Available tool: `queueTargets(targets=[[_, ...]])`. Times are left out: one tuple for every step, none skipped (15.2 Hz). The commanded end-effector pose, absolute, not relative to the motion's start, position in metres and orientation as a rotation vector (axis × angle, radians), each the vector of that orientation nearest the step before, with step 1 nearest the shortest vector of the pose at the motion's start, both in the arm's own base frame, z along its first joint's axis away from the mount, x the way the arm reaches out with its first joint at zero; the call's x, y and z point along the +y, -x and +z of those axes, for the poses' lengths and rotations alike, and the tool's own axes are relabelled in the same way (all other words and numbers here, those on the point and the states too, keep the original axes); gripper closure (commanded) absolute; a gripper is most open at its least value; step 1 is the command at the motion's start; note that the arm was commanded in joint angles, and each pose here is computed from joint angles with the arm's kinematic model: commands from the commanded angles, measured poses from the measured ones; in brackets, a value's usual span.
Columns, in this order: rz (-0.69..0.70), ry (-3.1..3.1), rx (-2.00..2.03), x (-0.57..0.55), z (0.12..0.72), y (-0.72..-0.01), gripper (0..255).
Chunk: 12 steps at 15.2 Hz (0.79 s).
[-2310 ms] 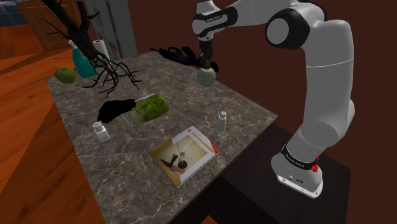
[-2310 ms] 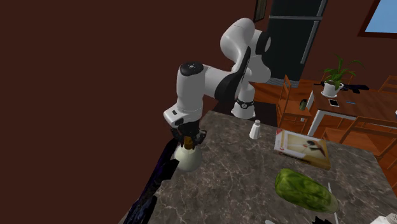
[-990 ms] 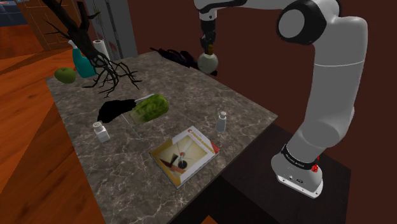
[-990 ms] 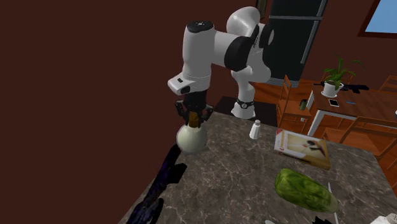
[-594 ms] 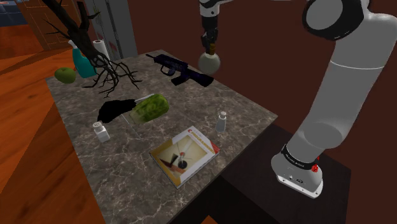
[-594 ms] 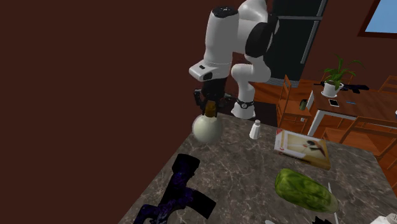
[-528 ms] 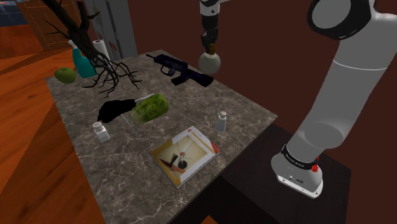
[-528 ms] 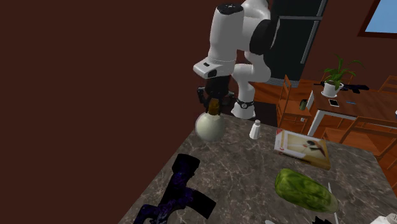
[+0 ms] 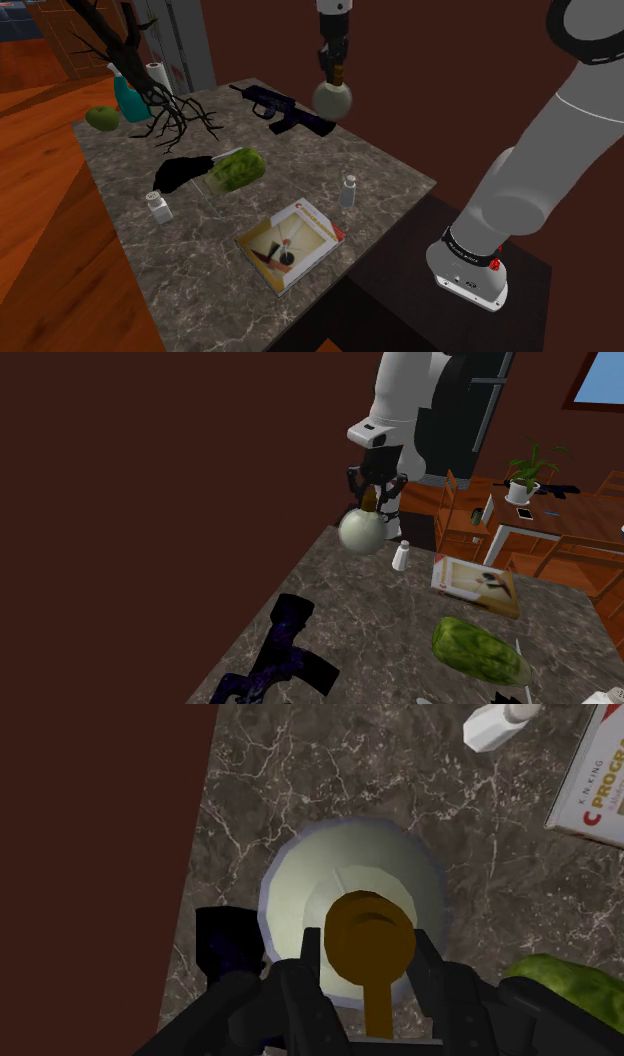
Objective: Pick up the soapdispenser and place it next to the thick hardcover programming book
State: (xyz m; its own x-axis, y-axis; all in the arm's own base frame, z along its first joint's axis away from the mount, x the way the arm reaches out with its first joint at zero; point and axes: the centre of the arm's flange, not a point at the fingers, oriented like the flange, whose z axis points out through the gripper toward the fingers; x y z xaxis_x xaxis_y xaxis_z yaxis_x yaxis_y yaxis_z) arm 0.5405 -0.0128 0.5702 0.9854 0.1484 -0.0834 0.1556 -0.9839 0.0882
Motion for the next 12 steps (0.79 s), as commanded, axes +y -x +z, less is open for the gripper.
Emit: queueTargets(targets=[[-0.117, -3.036, 0.231, 0.007, 0.580, -0.523, 255], [-0.117, -3.036, 0.231, 0.016, 0.585, -0.515, 255], [-0.117, -3.036, 0.231, 0.025, 0.590, -0.507, 255], [-0.117, -3.036, 0.231, 0.034, 0.596, -0.499, 255], [-0.117, -3.036, 0.231, 0.043, 0.601, -0.491, 255], [-0.117, -3.036, 0.231, 0.052, 0.606, -0.482, 255], [-0.117, -3.036, 0.231, 0.061, 0.611, -0.474, 255], [-0.117, -3.036, 0.231, 0.070, 0.616, -0.466, 255], [-0.117, -3.036, 0.231, 0.079, 0.621, -0.458, 255], [-0.117, -3.036, 0.231, 0.087, 0.626, -0.451, 255], [-0.117, -3.036, 0.231, 0.087, 0.621, -0.451, 255], [-0.117, -3.036, 0.231, 0.087, 0.615, -0.451, 255]])
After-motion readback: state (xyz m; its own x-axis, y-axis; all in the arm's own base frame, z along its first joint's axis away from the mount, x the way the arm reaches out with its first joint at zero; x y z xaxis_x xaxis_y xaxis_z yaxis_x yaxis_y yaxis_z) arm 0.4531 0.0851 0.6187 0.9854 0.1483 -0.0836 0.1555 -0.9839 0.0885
